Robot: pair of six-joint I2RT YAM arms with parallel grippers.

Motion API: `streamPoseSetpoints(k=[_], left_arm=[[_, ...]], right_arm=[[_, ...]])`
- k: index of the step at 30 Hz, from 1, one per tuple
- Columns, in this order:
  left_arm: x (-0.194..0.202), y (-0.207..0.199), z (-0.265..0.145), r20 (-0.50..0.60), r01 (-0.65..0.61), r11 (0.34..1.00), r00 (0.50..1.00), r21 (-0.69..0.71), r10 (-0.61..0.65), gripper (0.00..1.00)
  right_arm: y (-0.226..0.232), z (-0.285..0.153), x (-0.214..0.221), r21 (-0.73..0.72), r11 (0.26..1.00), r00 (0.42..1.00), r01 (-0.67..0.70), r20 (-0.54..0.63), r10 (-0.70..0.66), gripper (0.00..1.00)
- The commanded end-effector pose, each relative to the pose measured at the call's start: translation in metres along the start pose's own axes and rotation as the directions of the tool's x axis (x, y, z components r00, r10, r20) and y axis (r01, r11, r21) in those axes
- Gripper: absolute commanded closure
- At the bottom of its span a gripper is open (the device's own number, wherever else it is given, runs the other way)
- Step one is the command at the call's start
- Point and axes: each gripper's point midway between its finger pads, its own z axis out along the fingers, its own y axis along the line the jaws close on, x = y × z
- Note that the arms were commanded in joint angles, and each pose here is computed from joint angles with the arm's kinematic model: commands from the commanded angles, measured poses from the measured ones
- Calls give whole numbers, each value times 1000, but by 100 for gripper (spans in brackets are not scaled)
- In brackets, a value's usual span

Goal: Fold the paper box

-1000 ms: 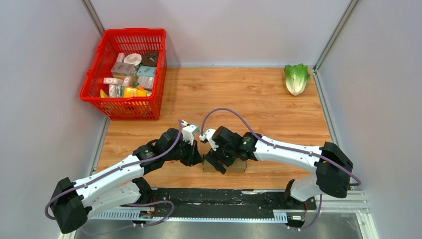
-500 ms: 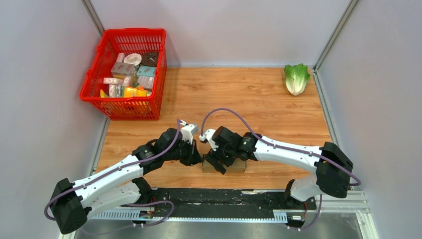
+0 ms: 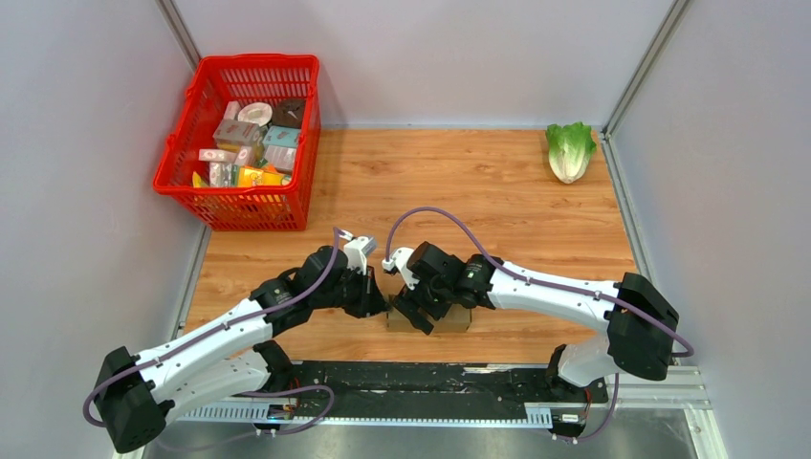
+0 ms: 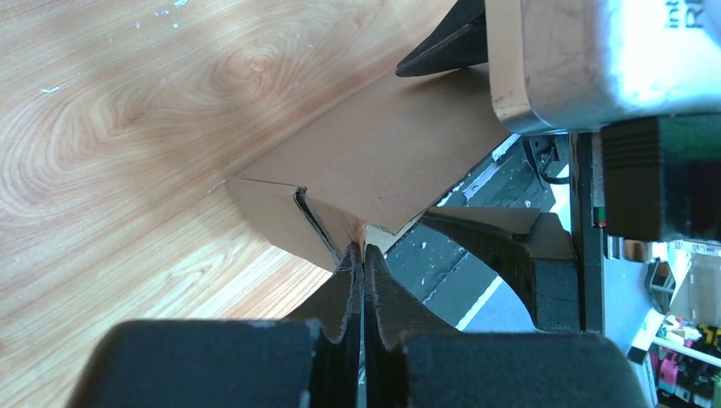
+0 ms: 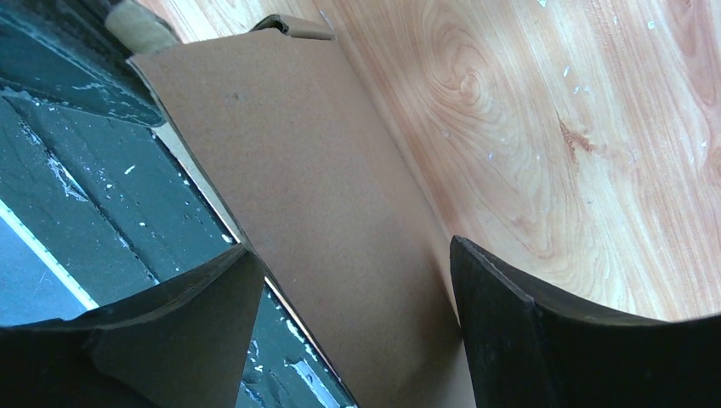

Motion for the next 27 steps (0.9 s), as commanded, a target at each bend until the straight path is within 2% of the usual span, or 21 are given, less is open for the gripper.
streamPoseSetpoints(k=[1,8,12,16,18,23,27], left_arm=[[-35,-40,-13,92,-52,992,995,114,42,100],[-15,-13,-7,29,-60,998,998,19,59,100],[-15,-12,-10,42,-62,998,997,16,61,100],[-17,-12,-11,46,-70,997,997,15,69,100],[-16,-12,-10,41,-75,997,996,15,74,100],[-17,-12,-11,51,-80,997,996,16,79,100],[-18,-12,-14,52,-86,996,995,13,85,100]], right_arm=[[-2,9,-3,5,1000,1000,-12,19,12,19],[-7,-3,-12,44,997,996,-63,65,60,17],[-16,-24,-21,107,982,981,-154,137,139,12],[-14,-62,-22,68,960,941,-272,227,251,5],[-14,-76,-15,48,951,928,-306,239,286,0],[-17,-95,14,31,922,894,-385,263,364,0],[-55,-103,41,197,823,833,-532,295,468,2]])
